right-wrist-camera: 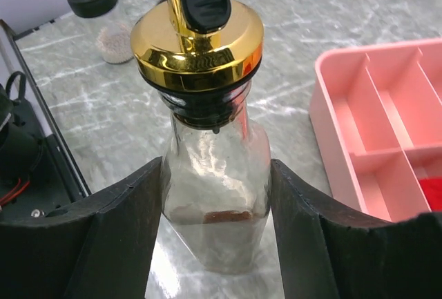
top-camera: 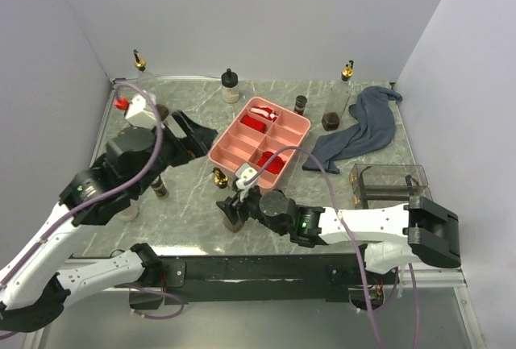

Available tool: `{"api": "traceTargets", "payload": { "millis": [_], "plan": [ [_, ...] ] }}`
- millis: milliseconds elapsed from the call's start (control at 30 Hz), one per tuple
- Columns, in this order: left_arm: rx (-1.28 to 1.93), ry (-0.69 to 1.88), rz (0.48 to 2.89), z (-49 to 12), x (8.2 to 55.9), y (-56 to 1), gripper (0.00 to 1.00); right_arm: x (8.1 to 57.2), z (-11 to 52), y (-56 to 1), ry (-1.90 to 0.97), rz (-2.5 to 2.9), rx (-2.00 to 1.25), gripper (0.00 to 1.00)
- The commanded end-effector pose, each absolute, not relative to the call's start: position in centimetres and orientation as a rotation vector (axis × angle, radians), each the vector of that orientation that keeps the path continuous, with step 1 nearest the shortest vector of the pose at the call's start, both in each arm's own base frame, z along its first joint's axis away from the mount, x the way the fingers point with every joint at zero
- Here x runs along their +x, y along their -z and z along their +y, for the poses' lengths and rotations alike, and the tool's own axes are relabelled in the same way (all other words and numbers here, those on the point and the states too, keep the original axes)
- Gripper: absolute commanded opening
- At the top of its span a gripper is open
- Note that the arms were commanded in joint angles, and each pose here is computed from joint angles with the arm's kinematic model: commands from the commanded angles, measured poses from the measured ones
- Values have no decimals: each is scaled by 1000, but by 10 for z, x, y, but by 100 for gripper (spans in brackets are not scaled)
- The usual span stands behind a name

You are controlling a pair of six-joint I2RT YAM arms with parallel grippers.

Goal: Organize the condiment bottles
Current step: Pick up the bottle from the corner of the board, then place the bottle in the storage box.

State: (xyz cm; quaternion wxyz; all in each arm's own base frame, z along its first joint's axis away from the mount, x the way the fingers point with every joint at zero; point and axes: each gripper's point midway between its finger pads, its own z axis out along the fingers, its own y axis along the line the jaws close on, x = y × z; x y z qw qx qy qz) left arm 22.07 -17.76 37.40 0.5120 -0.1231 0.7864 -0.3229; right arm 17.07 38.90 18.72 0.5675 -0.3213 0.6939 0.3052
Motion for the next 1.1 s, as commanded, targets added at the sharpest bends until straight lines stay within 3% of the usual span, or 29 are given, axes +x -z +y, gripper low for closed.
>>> {"api": "traceTargets", "payload": {
  "millis": [0,400,800,1067],
  "plan": [
    [-256,713,1763,-161,227,-412,97,180,367,-228,-716,1606,-594,0],
    [-234,633,1534,-103,203,-387,97,197,281,-298,-613,1625,-228,0],
    [-120,445,1654,-100,210,-310,97,274,149,-344,-89,1585,322,0],
    [-54,412,1755,-114,215,-286,97,282,19,-359,311,1401,781,0]
  ]
}}
